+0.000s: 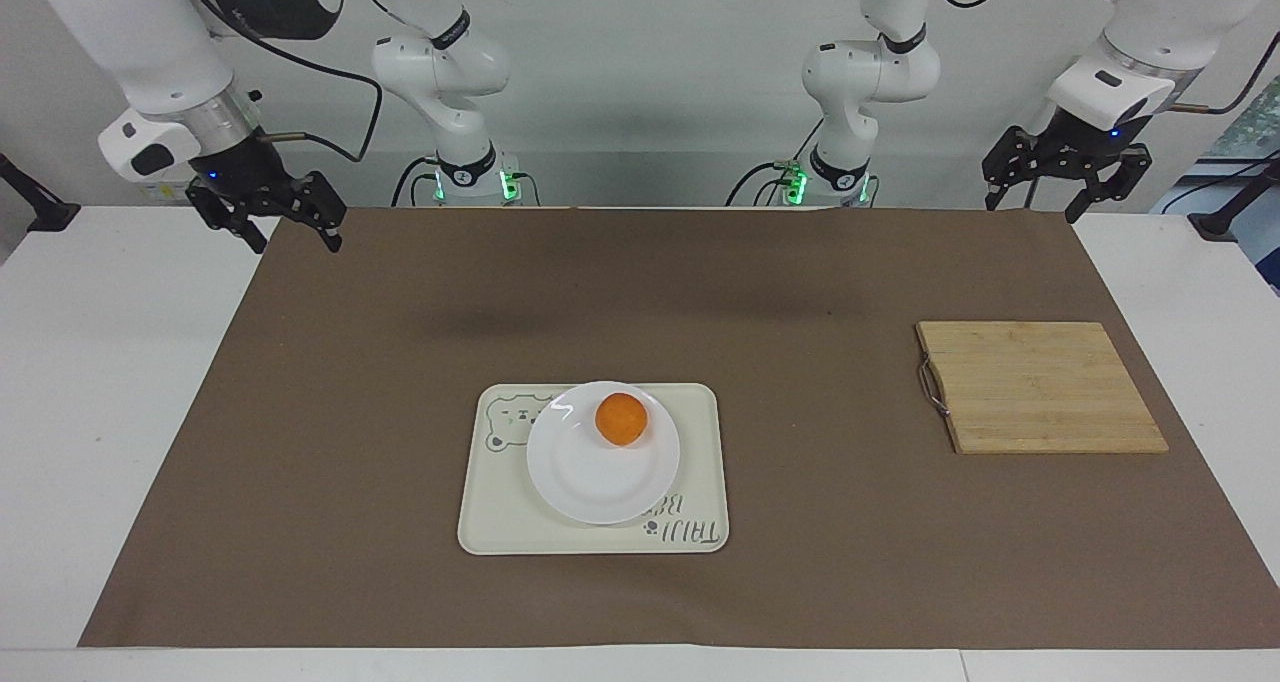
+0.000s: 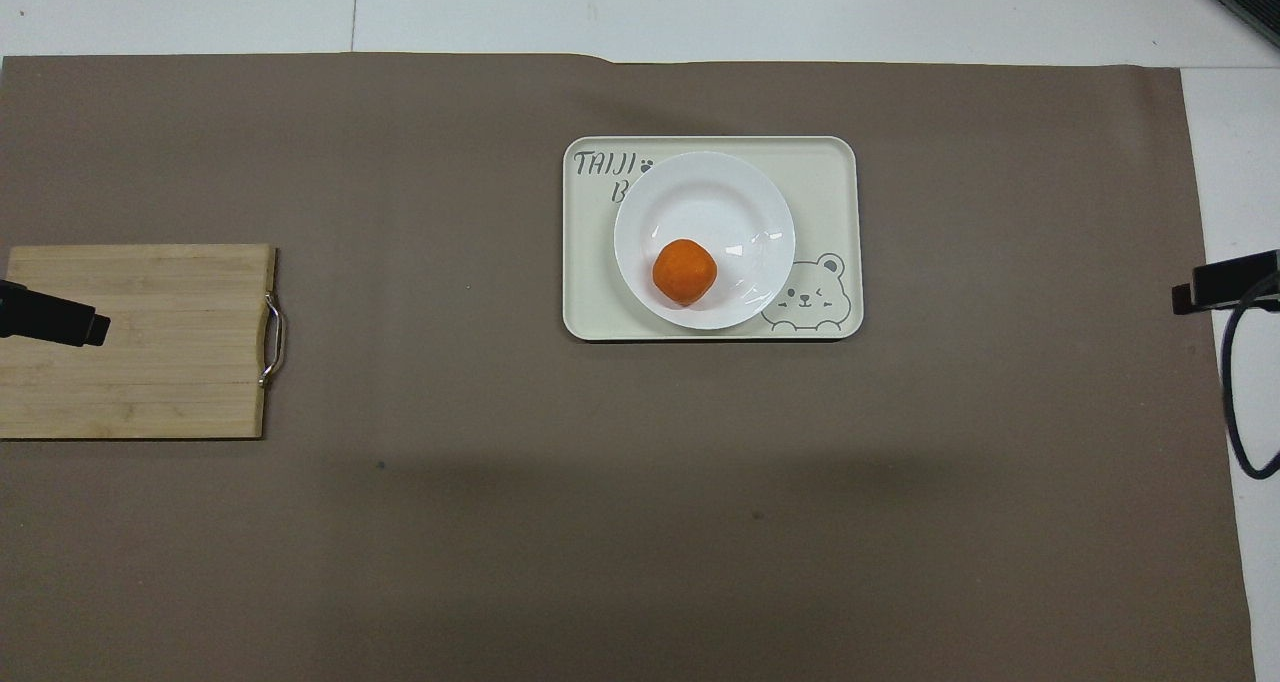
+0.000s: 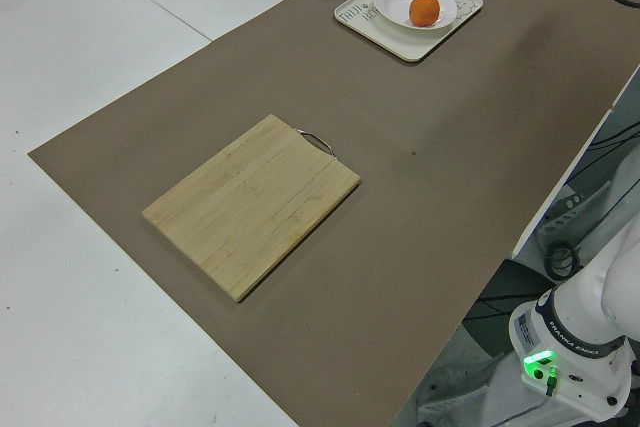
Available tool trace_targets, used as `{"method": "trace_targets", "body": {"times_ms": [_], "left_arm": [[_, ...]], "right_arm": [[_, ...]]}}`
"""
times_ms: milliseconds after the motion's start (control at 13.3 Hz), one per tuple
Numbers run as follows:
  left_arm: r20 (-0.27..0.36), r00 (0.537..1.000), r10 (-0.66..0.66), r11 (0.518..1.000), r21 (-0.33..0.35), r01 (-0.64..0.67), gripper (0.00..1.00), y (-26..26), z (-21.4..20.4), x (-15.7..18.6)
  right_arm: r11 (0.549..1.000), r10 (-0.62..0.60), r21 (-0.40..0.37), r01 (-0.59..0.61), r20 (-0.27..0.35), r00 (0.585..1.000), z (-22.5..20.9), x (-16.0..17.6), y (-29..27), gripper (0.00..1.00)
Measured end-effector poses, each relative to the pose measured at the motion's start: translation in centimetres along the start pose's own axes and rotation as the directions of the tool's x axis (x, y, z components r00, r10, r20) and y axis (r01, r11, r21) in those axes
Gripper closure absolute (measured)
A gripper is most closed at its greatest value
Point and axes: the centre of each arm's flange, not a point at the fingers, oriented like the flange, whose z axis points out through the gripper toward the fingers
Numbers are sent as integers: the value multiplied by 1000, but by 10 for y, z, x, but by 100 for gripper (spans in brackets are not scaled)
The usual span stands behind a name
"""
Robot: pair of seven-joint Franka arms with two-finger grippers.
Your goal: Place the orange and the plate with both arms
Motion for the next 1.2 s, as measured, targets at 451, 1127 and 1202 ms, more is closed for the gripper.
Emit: {"method": "trace_targets", "body": {"times_ms": [451,1127,1202], "left_arm": [[-3,1000,0,1000,0,0,0,0,-4,1],[-3,1000,1,1000,-1,-1,0,0,-4,1],[-3,1000,1,1000,-1,-1,0,0,-4,1]], "right_arm": [[999,47,-12,-47,29,998,1,-18,2,0],[998,-12,-62,11,-19,1000,-21,-35,-24,0],[998,-14,-62,12,-17,1000,-20,-35,-25,0]]}}
